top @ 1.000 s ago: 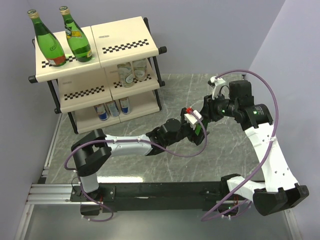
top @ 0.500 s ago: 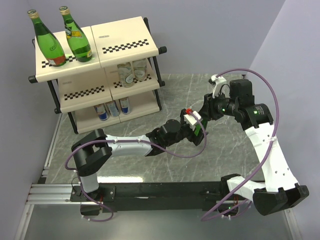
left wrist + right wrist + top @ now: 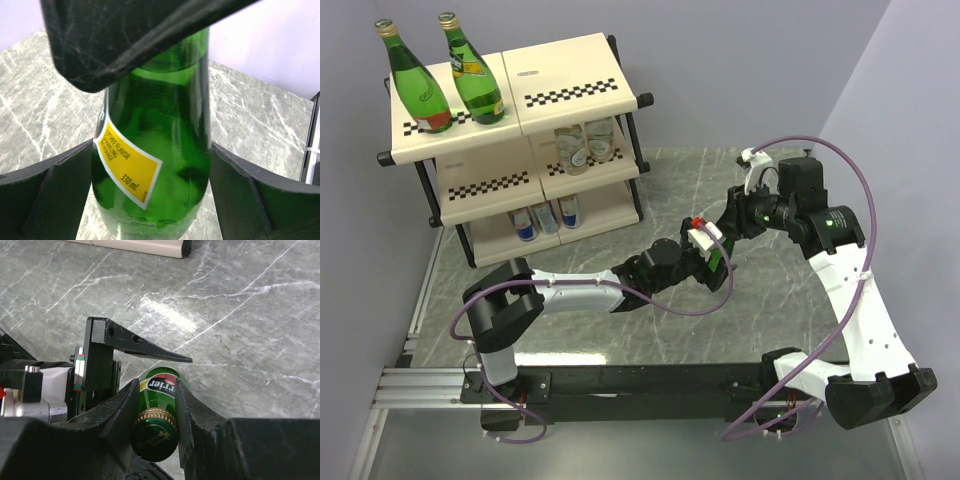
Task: Place and organize the beverage onto the shelf
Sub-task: Pick up the drink from the center of the board.
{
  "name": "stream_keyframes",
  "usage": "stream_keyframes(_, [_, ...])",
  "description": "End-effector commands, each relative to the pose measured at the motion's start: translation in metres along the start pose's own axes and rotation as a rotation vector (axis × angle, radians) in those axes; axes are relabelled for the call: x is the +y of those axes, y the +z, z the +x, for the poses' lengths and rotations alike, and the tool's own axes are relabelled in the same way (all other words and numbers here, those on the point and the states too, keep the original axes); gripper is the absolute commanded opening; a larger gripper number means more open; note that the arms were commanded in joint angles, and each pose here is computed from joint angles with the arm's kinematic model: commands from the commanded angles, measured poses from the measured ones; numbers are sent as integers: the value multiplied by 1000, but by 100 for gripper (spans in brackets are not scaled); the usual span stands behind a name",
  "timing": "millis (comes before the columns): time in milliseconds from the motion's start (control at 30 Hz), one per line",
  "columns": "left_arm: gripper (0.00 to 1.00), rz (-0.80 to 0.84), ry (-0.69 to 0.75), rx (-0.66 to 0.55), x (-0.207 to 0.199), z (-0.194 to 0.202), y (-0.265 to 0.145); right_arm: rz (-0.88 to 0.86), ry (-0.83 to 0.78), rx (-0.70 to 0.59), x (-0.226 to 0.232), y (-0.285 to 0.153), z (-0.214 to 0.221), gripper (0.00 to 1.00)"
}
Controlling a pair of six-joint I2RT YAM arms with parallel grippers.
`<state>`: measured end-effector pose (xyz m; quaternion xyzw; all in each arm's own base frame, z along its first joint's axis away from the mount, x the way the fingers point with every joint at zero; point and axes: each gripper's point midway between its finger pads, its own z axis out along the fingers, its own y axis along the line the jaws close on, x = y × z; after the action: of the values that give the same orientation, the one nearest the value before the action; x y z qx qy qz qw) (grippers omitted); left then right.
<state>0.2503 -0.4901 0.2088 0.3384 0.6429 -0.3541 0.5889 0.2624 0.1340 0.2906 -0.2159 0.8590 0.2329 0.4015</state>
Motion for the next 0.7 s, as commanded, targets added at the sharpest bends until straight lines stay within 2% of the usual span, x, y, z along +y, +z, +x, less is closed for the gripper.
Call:
stream_keyframes(0, [93, 30, -2, -92, -7, -37, -2, -20, -50, -158, 6, -8, -42, 0])
stream_keyframes(667, [92, 32, 8, -140, -8, -63, -9, -14, -46, -143, 2, -2, -38, 0])
